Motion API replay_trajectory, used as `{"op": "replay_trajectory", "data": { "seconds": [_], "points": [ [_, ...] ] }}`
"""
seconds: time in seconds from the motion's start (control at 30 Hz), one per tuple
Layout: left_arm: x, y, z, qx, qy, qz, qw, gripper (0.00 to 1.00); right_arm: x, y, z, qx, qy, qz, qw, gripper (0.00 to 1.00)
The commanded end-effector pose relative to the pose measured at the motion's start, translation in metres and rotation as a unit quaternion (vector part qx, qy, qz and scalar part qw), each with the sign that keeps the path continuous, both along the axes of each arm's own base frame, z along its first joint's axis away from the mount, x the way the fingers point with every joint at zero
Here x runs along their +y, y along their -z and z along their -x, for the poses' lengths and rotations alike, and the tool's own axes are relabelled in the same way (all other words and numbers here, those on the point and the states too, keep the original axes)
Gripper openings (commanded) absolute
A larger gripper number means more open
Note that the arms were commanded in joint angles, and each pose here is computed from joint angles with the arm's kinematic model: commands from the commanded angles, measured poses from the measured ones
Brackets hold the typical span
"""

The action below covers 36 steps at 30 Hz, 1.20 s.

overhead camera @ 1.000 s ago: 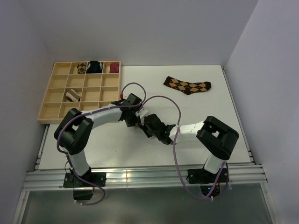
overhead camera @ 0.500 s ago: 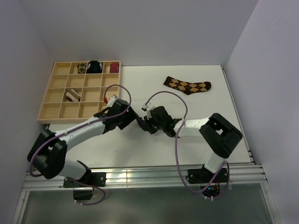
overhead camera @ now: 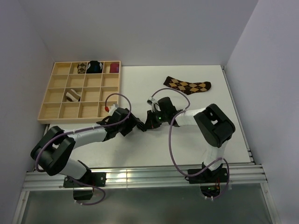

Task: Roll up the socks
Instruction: Roll the sock at the center of the board, then pick up the sock at the center of the board.

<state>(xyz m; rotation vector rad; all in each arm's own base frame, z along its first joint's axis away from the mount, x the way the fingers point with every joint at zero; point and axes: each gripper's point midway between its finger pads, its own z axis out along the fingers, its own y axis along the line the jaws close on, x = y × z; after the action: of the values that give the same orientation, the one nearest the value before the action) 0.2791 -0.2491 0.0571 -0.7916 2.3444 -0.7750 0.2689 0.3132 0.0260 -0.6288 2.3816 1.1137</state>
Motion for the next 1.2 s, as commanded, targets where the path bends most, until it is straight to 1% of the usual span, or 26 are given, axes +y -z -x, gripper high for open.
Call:
{"op": "replay_trajectory", "data": {
  "seconds": [0.0, 0.03, 0.1, 0.13, 0.17, 0.23, 0.57, 0.87, 0.93, 1.03, 1.17],
  "points": [
    [-0.018, -0.011, -0.012, -0.021, 0.001, 0.038, 0.999, 0.76, 0.004, 0.001, 0.009, 0.07, 0.0, -0.025, 0.997, 0.0],
    [-0.017, -0.002, -0.012, -0.01, -0.001, 0.029, 1.0, 0.76, 0.002, 0.002, 0.006, 0.075, 0.007, -0.028, 0.997, 0.0],
    [-0.019, 0.001, -0.014, -0.001, -0.003, 0.022, 1.0, 0.74, 0.001, 0.005, 0.008, 0.103, 0.017, -0.038, 0.994, 0.0],
    [-0.017, 0.012, -0.012, 0.014, -0.005, 0.011, 1.0, 0.73, 0.0, 0.005, 0.004, 0.108, 0.023, -0.046, 0.993, 0.0],
    [-0.017, 0.014, -0.012, 0.017, -0.005, 0.009, 1.0, 0.73, -0.002, 0.009, 0.005, 0.126, 0.031, -0.046, 0.99, 0.0],
    [-0.017, 0.02, -0.011, 0.025, -0.006, 0.006, 1.0, 0.72, -0.004, 0.011, 0.004, 0.14, 0.037, -0.054, 0.988, 0.0],
    [-0.02, 0.032, -0.013, 0.037, 0.0, -0.012, 0.999, 0.66, -0.012, 0.025, 0.0, 0.22, 0.074, -0.087, 0.969, 0.0],
    [-0.021, 0.043, -0.012, 0.055, 0.005, -0.036, 0.998, 0.62, -0.018, 0.034, -0.002, 0.262, 0.098, -0.097, 0.955, 0.0],
    [-0.022, 0.044, -0.015, 0.052, 0.005, -0.041, 0.998, 0.61, -0.018, 0.036, -0.002, 0.266, 0.102, -0.096, 0.954, 0.0],
    [-0.017, 0.052, -0.012, 0.064, 0.005, -0.06, 0.996, 0.6, -0.019, 0.038, -0.003, 0.271, 0.107, -0.095, 0.952, 0.0],
    [-0.017, 0.062, -0.008, 0.079, 0.007, -0.068, 0.995, 0.59, -0.022, 0.04, -0.004, 0.281, 0.119, -0.1, 0.947, 0.0]
  ]
}}
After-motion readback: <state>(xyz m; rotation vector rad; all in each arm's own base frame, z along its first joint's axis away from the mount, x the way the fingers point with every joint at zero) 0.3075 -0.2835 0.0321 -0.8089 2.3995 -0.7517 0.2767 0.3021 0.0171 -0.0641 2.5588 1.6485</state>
